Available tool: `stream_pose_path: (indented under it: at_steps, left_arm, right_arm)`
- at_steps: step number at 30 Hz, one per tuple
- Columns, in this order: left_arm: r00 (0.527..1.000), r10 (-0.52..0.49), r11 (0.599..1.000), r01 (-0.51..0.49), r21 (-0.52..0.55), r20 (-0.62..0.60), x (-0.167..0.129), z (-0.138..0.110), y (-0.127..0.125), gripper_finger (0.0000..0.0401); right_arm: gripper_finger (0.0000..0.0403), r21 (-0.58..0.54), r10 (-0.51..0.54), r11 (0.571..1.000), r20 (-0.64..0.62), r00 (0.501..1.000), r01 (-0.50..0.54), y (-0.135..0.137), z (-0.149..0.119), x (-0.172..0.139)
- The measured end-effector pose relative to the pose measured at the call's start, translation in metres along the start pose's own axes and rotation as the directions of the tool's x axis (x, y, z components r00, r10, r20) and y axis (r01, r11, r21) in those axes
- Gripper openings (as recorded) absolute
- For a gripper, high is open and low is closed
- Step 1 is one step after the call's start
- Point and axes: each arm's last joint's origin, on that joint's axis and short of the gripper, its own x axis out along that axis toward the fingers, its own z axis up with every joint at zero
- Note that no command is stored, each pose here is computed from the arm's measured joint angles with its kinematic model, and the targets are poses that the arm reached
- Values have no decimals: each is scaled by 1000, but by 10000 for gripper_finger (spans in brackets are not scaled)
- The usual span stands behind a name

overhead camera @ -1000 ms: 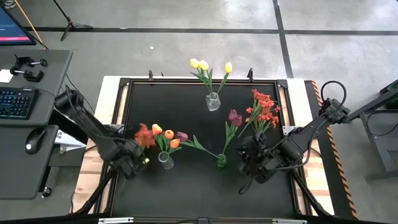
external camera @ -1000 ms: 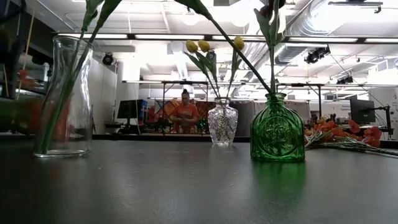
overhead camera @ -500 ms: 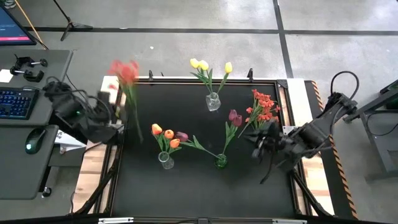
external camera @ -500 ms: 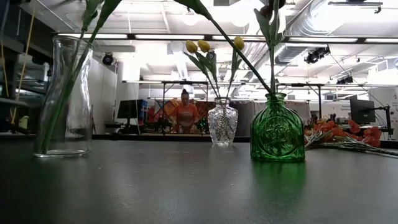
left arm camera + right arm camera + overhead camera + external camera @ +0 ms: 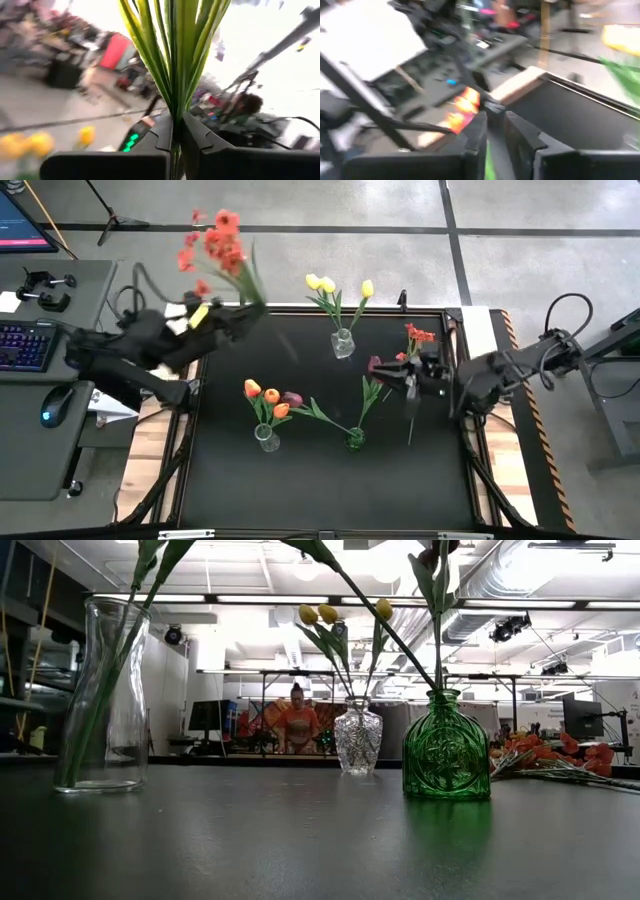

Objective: Sort flowers into vase by color
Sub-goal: Move the orange flowers to the middle right of the table

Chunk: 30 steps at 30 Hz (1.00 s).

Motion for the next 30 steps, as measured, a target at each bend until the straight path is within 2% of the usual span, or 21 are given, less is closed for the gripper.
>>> stream_pose_path:
  at_steps: [2, 6, 10, 13, 17, 23, 26, 30]
  left_arm:
    - [998, -59, 998, 59, -5, 12, 24, -4, -2, 0]
    - [980, -176, 984, 173, -37, -88, 77, -26, -5, 0]
    - [943, -282, 959, 273, -76, -174, 123, -48, -10, 0]
    - [913, -342, 939, 324, -113, -223, 148, -63, -14, 0]
    - [896, -360, 933, 341, -116, -258, 173, -81, -18, 0]
    - [894, -354, 935, 336, -112, -273, 185, -85, -19, 0]
    - [893, -335, 942, 322, -93, -300, 185, -84, -15, 0]
    - [892, -322, 946, 315, -74, -317, 182, -79, -13, 0]
  right_arm:
    - [85, 8, 78, 997, 35, 996, -78, -1, 10, 5]
    - [144, -13, 133, 991, 93, 987, -132, -3, 22, 8]
    - [192, -50, 95, 995, 82, 992, -91, -11, 24, 12]
    - [206, -84, 65, 995, 65, 996, -59, -17, 24, 17]
    - [208, -97, 34, 995, 63, 997, -28, -23, 26, 20]
    - [202, -105, 32, 994, 51, 998, -26, -27, 26, 22]
    - [177, -113, 26, 993, 48, 999, -20, -27, 26, 21]
    - [109, -130, 10, 991, 64, 998, -2, -29, 28, 20]
